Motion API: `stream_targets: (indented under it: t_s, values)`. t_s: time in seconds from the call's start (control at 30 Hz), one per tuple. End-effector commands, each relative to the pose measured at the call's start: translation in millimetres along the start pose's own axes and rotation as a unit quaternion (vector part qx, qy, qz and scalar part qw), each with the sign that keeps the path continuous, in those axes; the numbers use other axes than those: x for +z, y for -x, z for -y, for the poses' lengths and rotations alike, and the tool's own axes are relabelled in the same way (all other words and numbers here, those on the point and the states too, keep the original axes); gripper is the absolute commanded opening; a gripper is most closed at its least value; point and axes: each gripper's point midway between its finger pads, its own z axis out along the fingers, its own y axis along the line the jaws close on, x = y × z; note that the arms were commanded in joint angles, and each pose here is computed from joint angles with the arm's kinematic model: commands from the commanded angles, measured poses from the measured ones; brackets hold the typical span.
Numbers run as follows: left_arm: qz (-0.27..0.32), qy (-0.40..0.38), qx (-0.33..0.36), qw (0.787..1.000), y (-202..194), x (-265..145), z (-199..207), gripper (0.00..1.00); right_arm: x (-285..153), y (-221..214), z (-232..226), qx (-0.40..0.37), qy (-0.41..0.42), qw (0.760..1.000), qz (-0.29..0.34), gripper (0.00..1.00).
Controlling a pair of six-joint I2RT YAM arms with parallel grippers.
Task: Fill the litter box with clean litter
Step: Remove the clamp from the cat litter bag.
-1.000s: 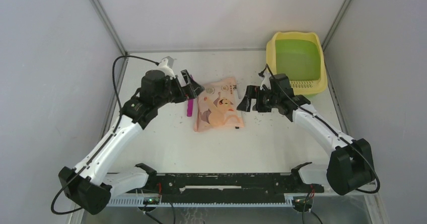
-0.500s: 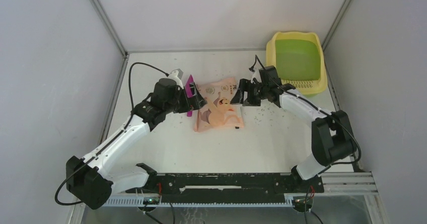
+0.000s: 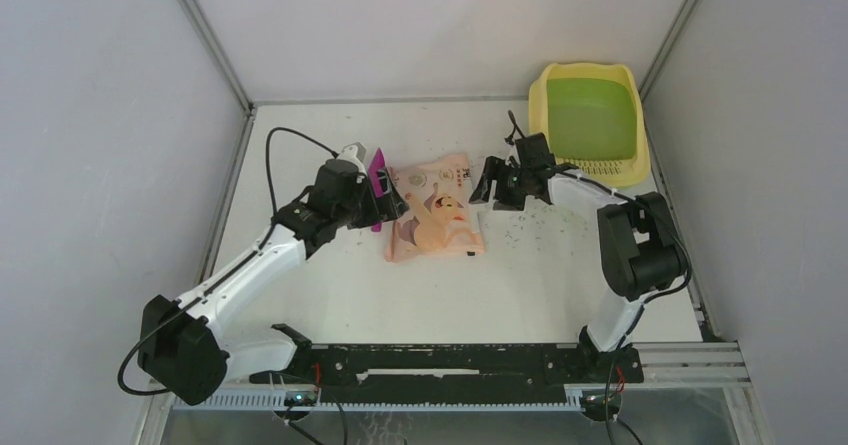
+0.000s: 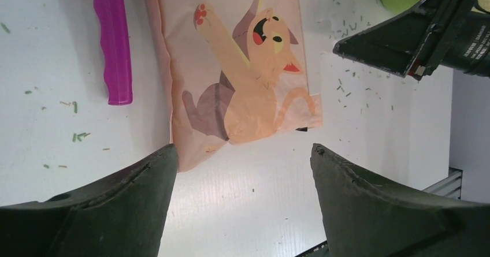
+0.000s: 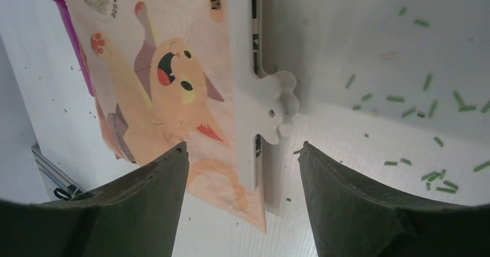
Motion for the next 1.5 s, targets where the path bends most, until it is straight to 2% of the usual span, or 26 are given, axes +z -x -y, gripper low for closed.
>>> stream_targets:
  t_s: [0.0, 0.1, 0.3, 0.6, 0.67, 0.73, 0.77, 0.8, 0.83, 0.93, 1.03, 1.23, 1.47]
  values:
    - [0.007, -0.007, -0.011, 1.0, -3, 6, 1, 0.89, 7, 27, -3, -0.009, 0.014, 0.999, 0.032, 0.78]
    - [0.003, -0.006, -0.015, 1.0, -7, 8, -1, 0.9, 15, 18, -10, 0.002, 0.053, 0.999, 0.005, 0.8]
    - [0.006, -0.005, -0.015, 1.0, -5, 7, -1, 0.91, 19, -18, -12, 0.003, 0.065, 0.998, -0.019, 0.84]
    - [-0.005, -0.025, -0.029, 0.999, -12, 16, 6, 0.91, 23, -75, -40, 0.015, 0.124, 0.991, -0.057, 0.82]
    - [-0.007, -0.028, -0.032, 0.999, -14, 18, 8, 0.91, 25, -83, -45, 0.021, 0.134, 0.989, -0.063, 0.76]
    - [-0.009, -0.031, -0.035, 0.999, -16, 20, 9, 0.91, 27, -85, -50, 0.027, 0.142, 0.987, -0.064, 0.53]
    - [-0.011, -0.034, -0.035, 0.999, -18, 20, 10, 0.91, 27, -86, -53, 0.031, 0.146, 0.987, -0.065, 0.36]
    - [-0.012, -0.034, -0.036, 0.999, -20, 20, 11, 0.91, 25, -85, -57, 0.034, 0.151, 0.986, -0.063, 0.23]
    - [-0.014, -0.036, -0.036, 0.999, -22, 20, 11, 0.91, 22, -82, -61, 0.033, 0.156, 0.985, -0.059, 0.13]
    - [-0.017, -0.032, -0.036, 0.999, -28, 20, 10, 0.93, 7, -71, -74, 0.031, 0.166, 0.985, -0.037, 0.0]
    - [-0.02, -0.025, -0.039, 0.999, -35, 19, 5, 0.97, -14, -53, -88, 0.014, 0.16, 0.987, -0.008, 0.0]
    - [-0.016, -0.028, -0.043, 0.999, -39, 14, 2, 0.98, -66, -19, -112, -0.058, 0.114, 0.991, 0.045, 0.0]
    - [-0.007, -0.036, -0.047, 0.998, -40, 10, 9, 0.98, -100, -6, -121, -0.105, 0.04, 0.992, 0.059, 0.0]
